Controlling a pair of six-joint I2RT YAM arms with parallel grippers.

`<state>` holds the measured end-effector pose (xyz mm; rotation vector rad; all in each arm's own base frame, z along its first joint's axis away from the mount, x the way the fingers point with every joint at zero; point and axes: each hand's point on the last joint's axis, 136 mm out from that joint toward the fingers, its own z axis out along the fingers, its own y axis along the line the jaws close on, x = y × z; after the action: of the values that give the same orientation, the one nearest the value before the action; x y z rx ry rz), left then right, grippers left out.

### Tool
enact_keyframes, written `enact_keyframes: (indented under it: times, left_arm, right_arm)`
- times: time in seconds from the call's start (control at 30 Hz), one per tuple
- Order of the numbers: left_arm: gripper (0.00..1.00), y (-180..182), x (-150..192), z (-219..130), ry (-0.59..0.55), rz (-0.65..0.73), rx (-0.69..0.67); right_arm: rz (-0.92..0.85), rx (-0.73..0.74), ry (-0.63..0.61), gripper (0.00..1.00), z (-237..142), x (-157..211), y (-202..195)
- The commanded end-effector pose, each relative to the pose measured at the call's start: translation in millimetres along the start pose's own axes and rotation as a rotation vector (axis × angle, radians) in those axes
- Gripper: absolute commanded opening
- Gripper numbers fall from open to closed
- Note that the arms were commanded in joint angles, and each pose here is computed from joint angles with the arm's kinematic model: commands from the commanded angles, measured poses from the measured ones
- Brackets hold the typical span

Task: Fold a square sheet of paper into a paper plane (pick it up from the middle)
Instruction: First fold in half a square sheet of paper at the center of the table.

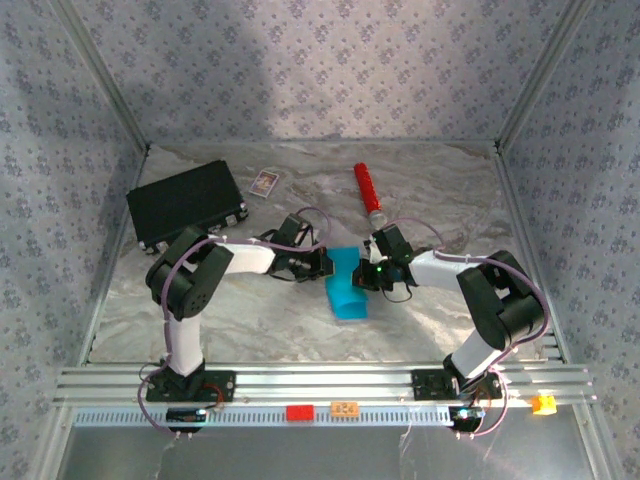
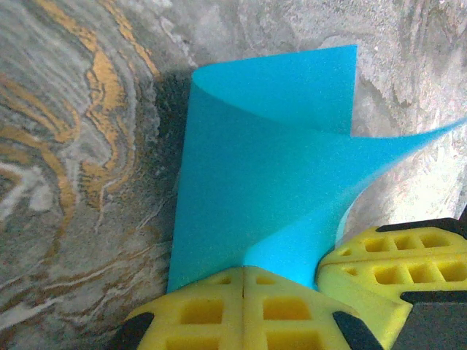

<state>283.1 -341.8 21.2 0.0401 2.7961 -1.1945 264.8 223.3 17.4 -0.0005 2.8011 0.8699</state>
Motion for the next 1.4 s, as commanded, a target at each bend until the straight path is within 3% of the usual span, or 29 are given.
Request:
enact_keyframes:
  times: [0.0, 0.27, 0.6, 1.1, 1.37]
  left_arm:
    - [0.0, 3, -1, -1, 0.006, 0.003, -0.029]
    - [0.01, -21, -14, -2, 0.015, 0.051, 0.045]
    - [0.01, 19, -18, 9, 0.016, -0.009, -0.023]
    - [0.02, 25, -59, -3, -0.067, -0.069, -0.004]
    - [0.01, 39, -70, -3, -0.112, -0.138, -0.078]
  right_arm:
    - [0.061, 0.169, 0.085, 0.0, 5, 32, -46]
    - [0.063, 0.168, 0.083, 0.0, 6, 31, -46]
    - [0.066, 0.169, 0.085, 0.0, 5, 33, -48]
    - [0.07, 0.17, 0.085, 0.0, 5, 34, -50]
    - [0.068, 0.17, 0.08, 0.0, 3, 34, -50]
